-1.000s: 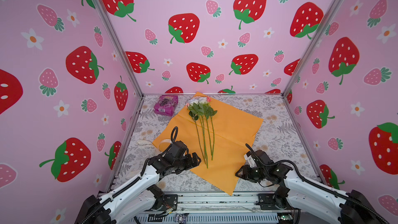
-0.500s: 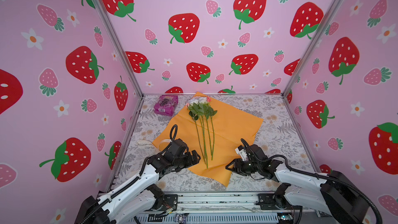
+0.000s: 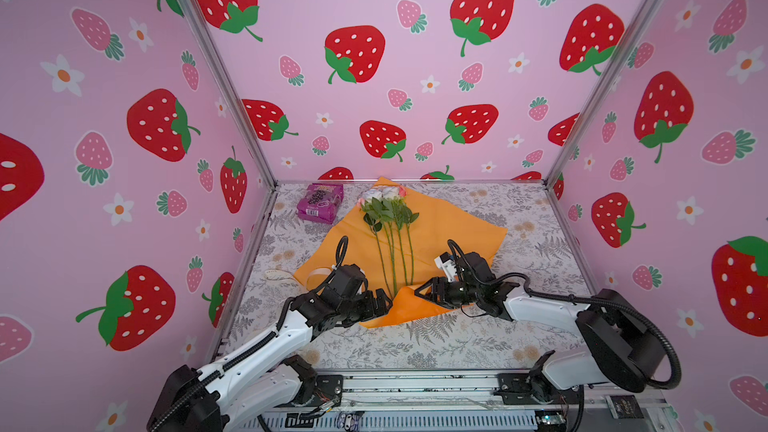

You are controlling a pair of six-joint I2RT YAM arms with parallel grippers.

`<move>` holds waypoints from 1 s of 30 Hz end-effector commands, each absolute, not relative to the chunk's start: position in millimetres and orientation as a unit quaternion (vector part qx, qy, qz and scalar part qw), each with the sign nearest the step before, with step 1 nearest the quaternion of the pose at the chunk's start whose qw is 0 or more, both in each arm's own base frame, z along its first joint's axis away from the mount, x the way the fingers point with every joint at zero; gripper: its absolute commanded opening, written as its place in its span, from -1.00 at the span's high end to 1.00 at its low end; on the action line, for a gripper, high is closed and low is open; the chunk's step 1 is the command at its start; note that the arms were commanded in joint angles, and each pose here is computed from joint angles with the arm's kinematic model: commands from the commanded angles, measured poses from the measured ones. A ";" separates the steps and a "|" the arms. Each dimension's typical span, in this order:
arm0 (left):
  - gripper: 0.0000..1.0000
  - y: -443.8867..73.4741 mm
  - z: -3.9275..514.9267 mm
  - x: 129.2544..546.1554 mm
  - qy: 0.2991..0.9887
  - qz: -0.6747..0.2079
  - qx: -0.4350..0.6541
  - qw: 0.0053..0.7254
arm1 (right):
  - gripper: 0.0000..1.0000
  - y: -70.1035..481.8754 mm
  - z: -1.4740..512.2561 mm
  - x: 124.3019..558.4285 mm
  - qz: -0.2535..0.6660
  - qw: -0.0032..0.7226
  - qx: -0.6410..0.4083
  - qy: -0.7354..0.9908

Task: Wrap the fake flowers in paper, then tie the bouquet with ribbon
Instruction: 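Grasp the near corners of the orange sheet with both grippers, then fold the sheet corner with right gripper over the stems toward left gripper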

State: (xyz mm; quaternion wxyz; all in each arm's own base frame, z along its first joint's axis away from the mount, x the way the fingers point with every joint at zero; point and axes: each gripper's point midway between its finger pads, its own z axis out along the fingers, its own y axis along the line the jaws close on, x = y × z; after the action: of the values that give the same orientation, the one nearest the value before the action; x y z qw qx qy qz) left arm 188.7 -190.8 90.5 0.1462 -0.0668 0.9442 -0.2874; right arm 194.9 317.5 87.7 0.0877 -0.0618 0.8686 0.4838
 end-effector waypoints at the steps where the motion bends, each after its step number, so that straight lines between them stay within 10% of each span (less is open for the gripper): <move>1: -0.97 -207.2 103.1 197.3 0.939 -0.299 -0.024 0.170 | -0.30 314.7 96.2 219.1 0.495 0.117 -0.035 0.860; 15: -0.72 -235.9 74.1 214.7 0.954 -0.267 0.033 0.129 | -0.29 307.4 79.4 225.3 0.483 0.106 -0.038 0.868; 30: 0.79 -229.9 47.7 216.8 0.966 -0.234 0.008 0.109 | -0.28 276.2 76.1 224.4 0.378 0.134 -0.088 0.912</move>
State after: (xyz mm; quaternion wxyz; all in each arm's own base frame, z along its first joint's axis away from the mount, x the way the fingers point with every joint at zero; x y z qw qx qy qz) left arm 210.7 -229.5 41.4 0.0974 0.0134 0.9659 -0.2394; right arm 224.0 291.9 75.5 0.1162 -0.0716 0.8964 0.4216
